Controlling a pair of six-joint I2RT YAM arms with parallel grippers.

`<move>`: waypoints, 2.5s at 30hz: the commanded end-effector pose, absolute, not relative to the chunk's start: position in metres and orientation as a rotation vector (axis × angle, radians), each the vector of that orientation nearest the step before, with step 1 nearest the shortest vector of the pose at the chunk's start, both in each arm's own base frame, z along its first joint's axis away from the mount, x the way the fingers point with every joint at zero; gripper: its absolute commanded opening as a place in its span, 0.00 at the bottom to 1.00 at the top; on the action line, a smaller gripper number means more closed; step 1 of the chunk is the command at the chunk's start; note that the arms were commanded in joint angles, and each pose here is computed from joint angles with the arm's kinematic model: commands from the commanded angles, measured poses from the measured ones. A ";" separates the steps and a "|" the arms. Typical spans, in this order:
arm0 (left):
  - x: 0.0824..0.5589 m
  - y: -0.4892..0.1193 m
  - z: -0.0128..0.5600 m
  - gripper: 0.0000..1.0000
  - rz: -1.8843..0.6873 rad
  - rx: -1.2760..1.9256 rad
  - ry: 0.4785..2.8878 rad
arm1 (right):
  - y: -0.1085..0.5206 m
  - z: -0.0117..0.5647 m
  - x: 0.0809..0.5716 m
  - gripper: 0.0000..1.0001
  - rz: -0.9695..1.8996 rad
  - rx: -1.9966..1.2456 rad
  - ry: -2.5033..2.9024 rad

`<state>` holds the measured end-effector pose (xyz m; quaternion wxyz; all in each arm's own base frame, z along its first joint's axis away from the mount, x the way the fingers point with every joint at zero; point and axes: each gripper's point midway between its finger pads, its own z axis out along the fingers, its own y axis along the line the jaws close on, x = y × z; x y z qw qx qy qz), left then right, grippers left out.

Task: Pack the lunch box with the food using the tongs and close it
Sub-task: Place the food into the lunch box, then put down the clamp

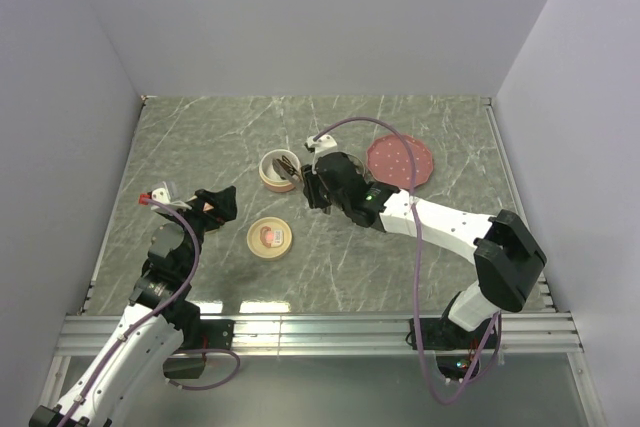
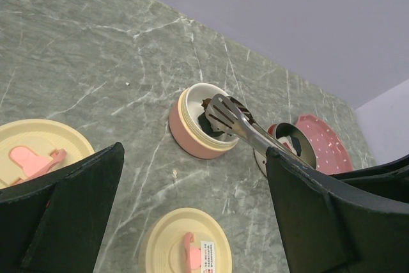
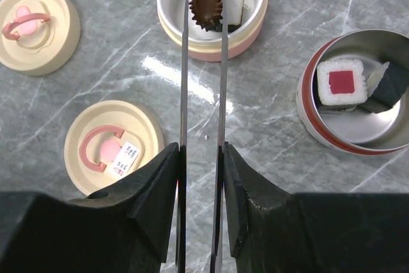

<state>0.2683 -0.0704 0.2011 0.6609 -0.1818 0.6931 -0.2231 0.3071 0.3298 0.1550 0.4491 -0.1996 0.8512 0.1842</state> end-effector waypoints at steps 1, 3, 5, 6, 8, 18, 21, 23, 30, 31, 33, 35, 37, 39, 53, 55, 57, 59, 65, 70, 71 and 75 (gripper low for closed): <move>0.269 -0.071 0.212 1.00 -0.520 -0.410 1.530 | 0.342 0.190 0.320 0.40 0.478 -0.455 2.009; 0.269 -0.071 0.211 1.00 -0.519 -0.412 1.531 | 0.341 0.190 0.321 0.41 0.472 -0.455 2.007; 0.269 -0.071 0.211 1.00 -0.520 -0.411 1.531 | 0.341 0.191 0.322 0.41 0.469 -0.449 2.002; 0.269 -0.071 0.212 1.00 -0.520 -0.414 1.531 | 0.340 0.190 0.321 0.42 0.466 -0.449 2.003; 0.269 -0.071 0.212 0.99 -0.520 -0.411 1.531 | 0.341 0.191 0.322 0.42 0.467 -0.450 1.998; 0.269 -0.071 0.212 0.99 -0.520 -0.411 1.531 | 0.339 0.198 0.326 0.42 0.451 -0.426 1.974; 0.269 -0.071 0.212 0.99 -0.520 -0.411 1.531 | 0.339 0.202 0.325 0.43 0.458 -0.425 1.962; 0.269 -0.071 0.211 0.99 -0.521 -0.412 1.533 | 0.339 0.204 0.326 0.43 0.463 -0.422 1.955; 0.269 -0.070 0.212 0.99 -0.521 -0.415 1.527 | 0.336 0.208 0.323 0.43 0.465 -0.412 1.942; 0.269 -0.071 0.212 1.00 -0.523 -0.412 1.528 | 0.339 0.213 0.324 0.43 0.484 -0.406 1.922; 0.269 -0.071 0.212 0.99 -0.523 -0.412 1.528 | 0.340 0.213 0.323 0.43 0.484 -0.411 1.924; 0.269 -0.071 0.212 0.99 -0.522 -0.411 1.528 | 0.337 0.210 0.325 0.43 0.460 -0.400 1.933; 0.269 -0.071 0.213 1.00 -0.522 -0.411 1.527 | 0.336 0.210 0.325 0.43 0.452 -0.396 1.933; 0.268 -0.071 0.212 0.99 -0.523 -0.410 1.529 | 0.331 0.210 0.326 0.43 0.433 -0.371 1.930; 0.268 -0.071 0.212 0.99 -0.525 -0.414 1.527 | 0.288 0.222 0.322 0.42 0.351 -0.250 1.885; 0.268 -0.071 0.212 0.99 -0.525 -0.411 1.526 | 0.276 0.219 0.324 0.42 0.333 -0.218 1.889; 0.268 -0.071 0.213 1.00 -0.526 -0.410 1.526 | 0.267 0.217 0.324 0.42 0.325 -0.197 1.890; 0.268 -0.071 0.213 0.99 -0.529 -0.409 1.524 | 0.251 0.215 0.325 0.42 0.313 -0.158 1.892; 0.268 -0.072 0.214 1.00 -0.535 -0.406 1.522 | 0.194 0.206 0.333 0.42 0.247 -0.023 1.903; 0.267 -0.074 0.215 0.99 -0.542 -0.398 1.520 | 0.152 0.203 0.332 0.42 0.178 0.074 1.900; 0.267 -0.074 0.215 1.00 -0.544 -0.399 1.520 | 0.145 0.204 0.331 0.42 0.161 0.093 1.898; 0.265 -0.074 0.217 1.00 -0.554 -0.395 1.511 | 0.102 0.204 0.327 0.43 0.084 0.209 1.886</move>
